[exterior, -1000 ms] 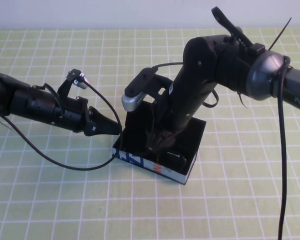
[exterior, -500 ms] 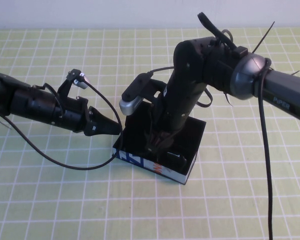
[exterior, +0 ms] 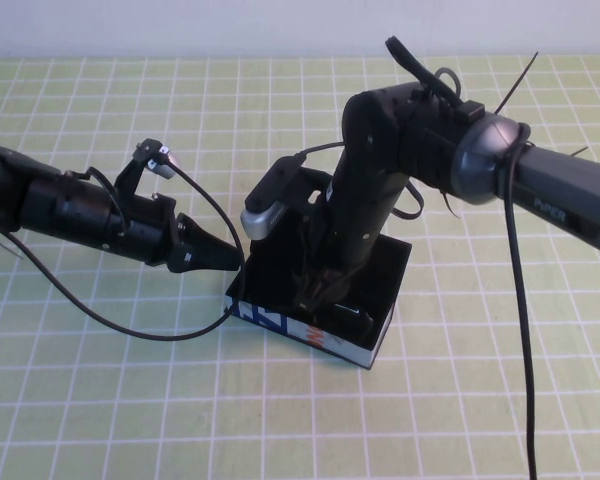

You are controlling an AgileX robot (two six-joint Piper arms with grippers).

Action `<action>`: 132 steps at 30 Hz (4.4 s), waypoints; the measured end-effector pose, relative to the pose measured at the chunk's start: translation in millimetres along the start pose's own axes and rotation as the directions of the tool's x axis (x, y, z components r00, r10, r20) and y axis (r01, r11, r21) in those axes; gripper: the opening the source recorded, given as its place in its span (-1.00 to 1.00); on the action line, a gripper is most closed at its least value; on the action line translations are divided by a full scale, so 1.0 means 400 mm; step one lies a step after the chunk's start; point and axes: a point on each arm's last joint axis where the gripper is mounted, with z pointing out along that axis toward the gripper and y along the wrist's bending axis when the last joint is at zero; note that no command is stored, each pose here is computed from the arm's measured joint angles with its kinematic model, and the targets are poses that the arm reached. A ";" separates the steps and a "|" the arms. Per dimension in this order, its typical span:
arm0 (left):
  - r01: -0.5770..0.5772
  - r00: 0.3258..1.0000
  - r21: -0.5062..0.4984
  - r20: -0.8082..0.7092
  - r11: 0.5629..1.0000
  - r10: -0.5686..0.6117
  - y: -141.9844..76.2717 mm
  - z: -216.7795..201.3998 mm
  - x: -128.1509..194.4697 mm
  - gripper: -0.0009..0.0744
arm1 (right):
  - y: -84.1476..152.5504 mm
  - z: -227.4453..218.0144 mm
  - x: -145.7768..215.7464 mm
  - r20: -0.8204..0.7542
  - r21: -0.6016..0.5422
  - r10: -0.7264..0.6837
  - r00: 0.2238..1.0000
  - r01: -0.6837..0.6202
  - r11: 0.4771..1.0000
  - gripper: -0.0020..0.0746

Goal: Take glasses out of glasses case
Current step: Pick up the glasses from the glasses case, then place the glasses on the table

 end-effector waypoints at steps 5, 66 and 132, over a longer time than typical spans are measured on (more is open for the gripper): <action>0.000 1.000 0.000 0.000 1.000 0.000 0.000 0.000 0.000 -0.99 | -0.003 0.018 0.002 -0.010 -0.007 0.004 1.000 -0.004 1.000 -0.15; -0.020 0.998 -0.039 0.067 0.999 0.022 -0.081 -0.067 -0.076 -0.99 | 0.013 -0.148 -0.048 0.087 0.017 0.086 0.993 -0.088 0.996 -0.91; -0.076 0.898 -0.544 0.328 0.836 0.295 -0.482 -0.290 -0.012 -0.99 | -0.006 -0.134 0.367 0.141 0.016 0.796 0.589 -0.805 0.593 -0.11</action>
